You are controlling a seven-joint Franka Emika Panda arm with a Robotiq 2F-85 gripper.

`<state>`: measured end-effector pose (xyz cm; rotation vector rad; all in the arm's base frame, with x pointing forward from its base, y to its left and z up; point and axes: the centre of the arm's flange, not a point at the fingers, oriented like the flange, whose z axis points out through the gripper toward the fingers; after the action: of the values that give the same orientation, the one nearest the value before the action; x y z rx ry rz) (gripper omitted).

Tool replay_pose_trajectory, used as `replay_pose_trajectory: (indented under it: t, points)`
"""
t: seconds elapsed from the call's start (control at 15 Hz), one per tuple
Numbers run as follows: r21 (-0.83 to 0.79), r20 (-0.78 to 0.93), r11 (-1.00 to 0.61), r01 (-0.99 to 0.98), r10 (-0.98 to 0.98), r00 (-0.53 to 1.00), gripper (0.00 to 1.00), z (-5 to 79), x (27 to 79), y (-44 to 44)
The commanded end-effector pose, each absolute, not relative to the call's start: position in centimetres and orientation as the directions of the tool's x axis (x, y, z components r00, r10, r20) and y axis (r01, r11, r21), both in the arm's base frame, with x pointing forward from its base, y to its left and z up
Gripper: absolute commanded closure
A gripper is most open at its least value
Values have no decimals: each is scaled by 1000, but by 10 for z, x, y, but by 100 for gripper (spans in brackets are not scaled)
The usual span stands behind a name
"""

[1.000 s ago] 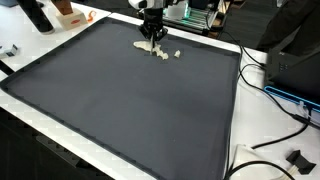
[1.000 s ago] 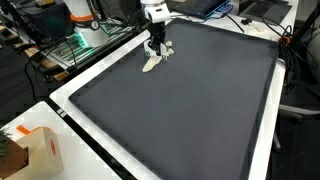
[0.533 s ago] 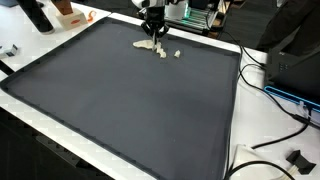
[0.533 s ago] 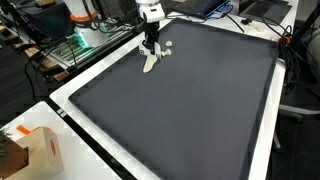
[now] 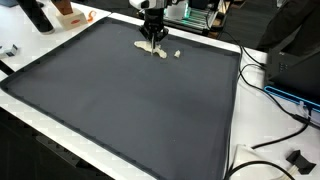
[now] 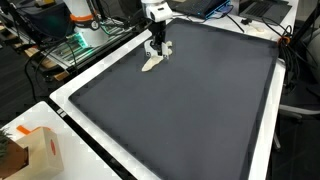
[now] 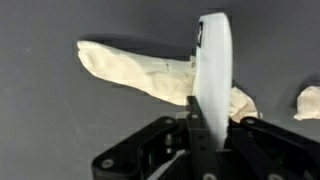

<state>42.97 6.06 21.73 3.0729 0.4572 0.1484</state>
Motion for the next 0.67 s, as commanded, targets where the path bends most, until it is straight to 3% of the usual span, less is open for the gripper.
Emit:
replay_pose_trajectory:
  t: [0.0, 0.6]
  points:
    - [36, 87, -946, 322, 324, 942, 99, 203, 461, 69]
    - [35, 51, -950, 311, 312, 949, 99, 197, 512, 77]
